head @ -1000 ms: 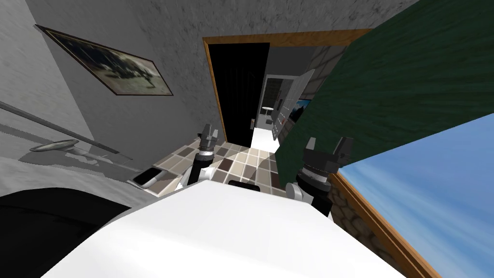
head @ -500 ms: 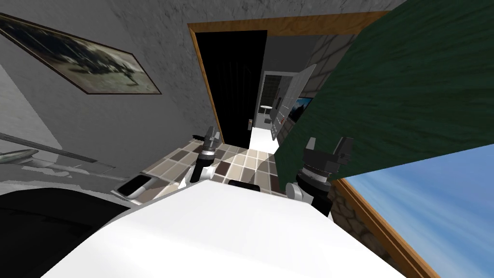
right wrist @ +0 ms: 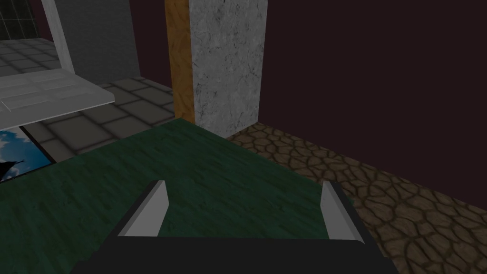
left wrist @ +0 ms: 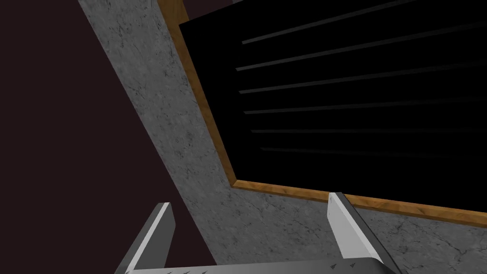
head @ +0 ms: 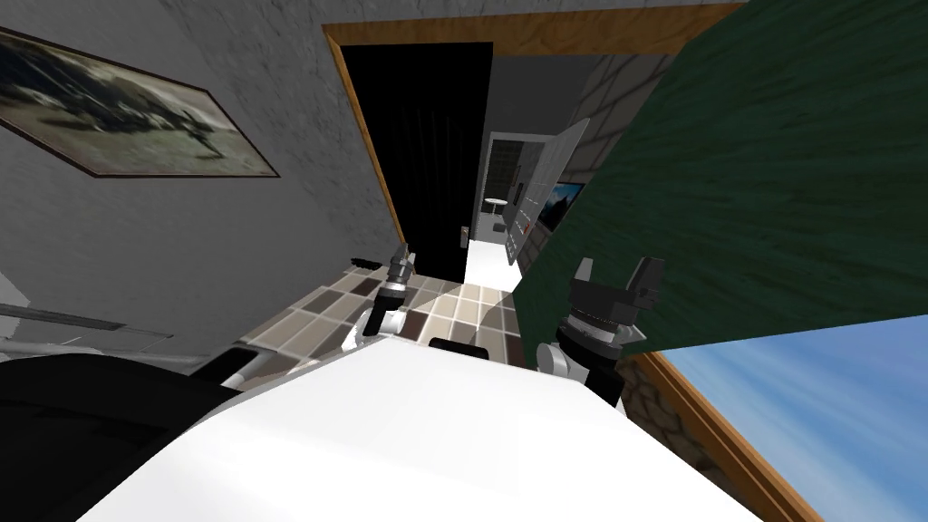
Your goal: Pull the door open
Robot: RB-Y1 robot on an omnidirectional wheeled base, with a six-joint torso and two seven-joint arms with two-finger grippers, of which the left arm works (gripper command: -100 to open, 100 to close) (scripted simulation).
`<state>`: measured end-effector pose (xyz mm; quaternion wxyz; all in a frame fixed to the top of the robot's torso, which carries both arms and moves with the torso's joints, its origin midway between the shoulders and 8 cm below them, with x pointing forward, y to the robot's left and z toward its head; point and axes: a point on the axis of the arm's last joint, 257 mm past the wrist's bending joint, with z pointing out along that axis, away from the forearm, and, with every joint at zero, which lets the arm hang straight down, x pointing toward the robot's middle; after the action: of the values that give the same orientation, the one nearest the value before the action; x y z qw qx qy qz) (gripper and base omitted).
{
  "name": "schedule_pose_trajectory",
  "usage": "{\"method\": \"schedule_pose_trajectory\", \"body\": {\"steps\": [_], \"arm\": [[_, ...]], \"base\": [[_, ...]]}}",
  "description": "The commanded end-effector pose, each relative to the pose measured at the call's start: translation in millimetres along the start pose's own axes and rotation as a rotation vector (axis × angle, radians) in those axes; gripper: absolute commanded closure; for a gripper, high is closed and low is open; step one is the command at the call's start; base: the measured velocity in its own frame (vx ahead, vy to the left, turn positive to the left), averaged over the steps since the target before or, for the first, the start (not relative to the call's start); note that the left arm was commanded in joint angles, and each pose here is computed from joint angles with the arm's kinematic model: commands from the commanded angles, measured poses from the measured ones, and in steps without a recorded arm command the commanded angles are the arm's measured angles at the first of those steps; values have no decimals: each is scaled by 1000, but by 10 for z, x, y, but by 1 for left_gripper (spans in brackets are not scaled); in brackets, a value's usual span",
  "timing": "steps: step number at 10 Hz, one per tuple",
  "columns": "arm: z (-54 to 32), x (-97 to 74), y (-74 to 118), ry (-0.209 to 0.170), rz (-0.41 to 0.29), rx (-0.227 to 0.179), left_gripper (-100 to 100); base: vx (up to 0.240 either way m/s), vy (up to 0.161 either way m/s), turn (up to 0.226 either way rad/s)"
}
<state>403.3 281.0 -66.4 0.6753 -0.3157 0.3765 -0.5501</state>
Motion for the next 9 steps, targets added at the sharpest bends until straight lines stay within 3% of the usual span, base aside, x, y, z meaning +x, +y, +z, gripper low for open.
{"method": "schedule_pose_trajectory", "body": {"steps": [1, 9], "arm": [[-8, 7, 123, 1, -4, -25, -100], [-89, -18, 996, -8, -42, -213, -100]], "base": [[129, -9, -28], [175, -38, -75]]}}
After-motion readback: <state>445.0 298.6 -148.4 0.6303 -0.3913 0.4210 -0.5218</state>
